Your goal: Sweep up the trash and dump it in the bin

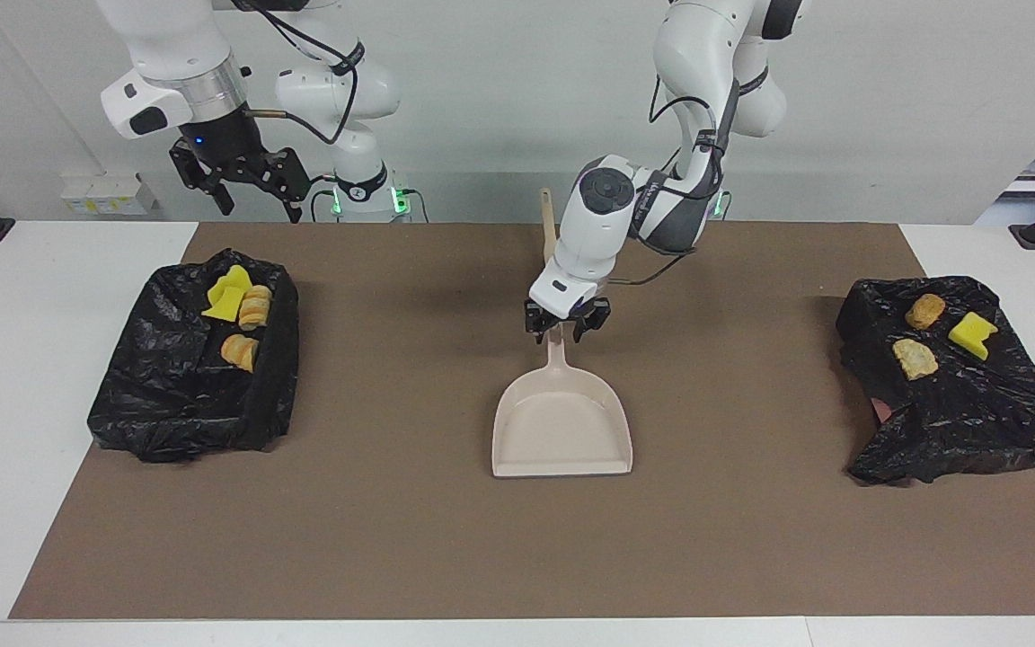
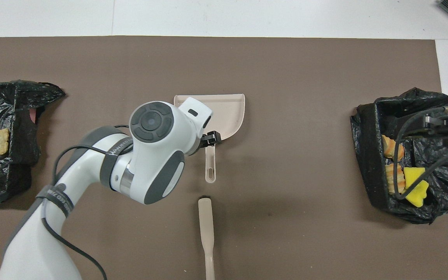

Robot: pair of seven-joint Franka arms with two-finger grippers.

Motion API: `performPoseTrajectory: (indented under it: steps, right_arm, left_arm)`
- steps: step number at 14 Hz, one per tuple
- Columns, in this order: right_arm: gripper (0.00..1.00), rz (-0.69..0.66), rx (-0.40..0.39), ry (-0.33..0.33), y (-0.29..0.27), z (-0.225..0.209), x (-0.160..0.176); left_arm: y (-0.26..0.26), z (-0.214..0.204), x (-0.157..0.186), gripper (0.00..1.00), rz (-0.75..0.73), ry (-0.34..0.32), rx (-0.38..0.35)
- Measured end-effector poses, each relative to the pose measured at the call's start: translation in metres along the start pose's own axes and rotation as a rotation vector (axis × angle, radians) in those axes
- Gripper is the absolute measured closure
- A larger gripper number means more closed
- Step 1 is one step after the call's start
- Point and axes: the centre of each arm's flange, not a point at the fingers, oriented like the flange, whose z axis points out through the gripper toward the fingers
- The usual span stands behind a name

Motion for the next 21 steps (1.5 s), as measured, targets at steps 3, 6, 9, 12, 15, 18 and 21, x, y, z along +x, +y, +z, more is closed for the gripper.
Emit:
performPoseTrajectory:
  steps: [3, 6, 9, 12, 15, 18, 21]
  right_arm:
    - [0.0, 0.001, 0.0, -0.001, 0.001, 0.0, 0.0]
    - [0.0, 0.004, 0.0, -0.003, 0.002, 0.0, 0.0]
    - [0.0, 0.004, 0.0, -0.003, 0.002, 0.0, 0.0]
    - [0.0, 0.003, 0.0, -0.003, 0.002, 0.0, 0.0]
    - [0.0, 0.003, 0.0, -0.003, 0.002, 0.0, 0.0]
    - [0.0, 0.003, 0.0, -0.003, 0.002, 0.0, 0.0]
    - [0.0, 0.003, 0.0, -0.003, 0.002, 0.0, 0.0]
  left_arm:
    - [-0.049, -0.052, 0.054, 0.0, -0.054, 0.059, -0.031]
    - [-0.106, -0.092, 0.09, 0.0, -0.025, 0.06, -0.019]
    - [-0.154, -0.119, 0.111, 0.0, 0.037, 0.03, 0.002]
    - [-0.198, -0.159, 0.118, 0.0, 0.116, 0.005, 0.012]
    - [-0.237, -0.196, 0.111, 0.0, 0.196, 0.0, 0.015]
    - [-0.288, -0.215, 0.111, 0.0, 0.254, -0.008, 0.02]
    - [-0.313, -0.227, 0.109, 0.0, 0.251, -0.003, 0.019]
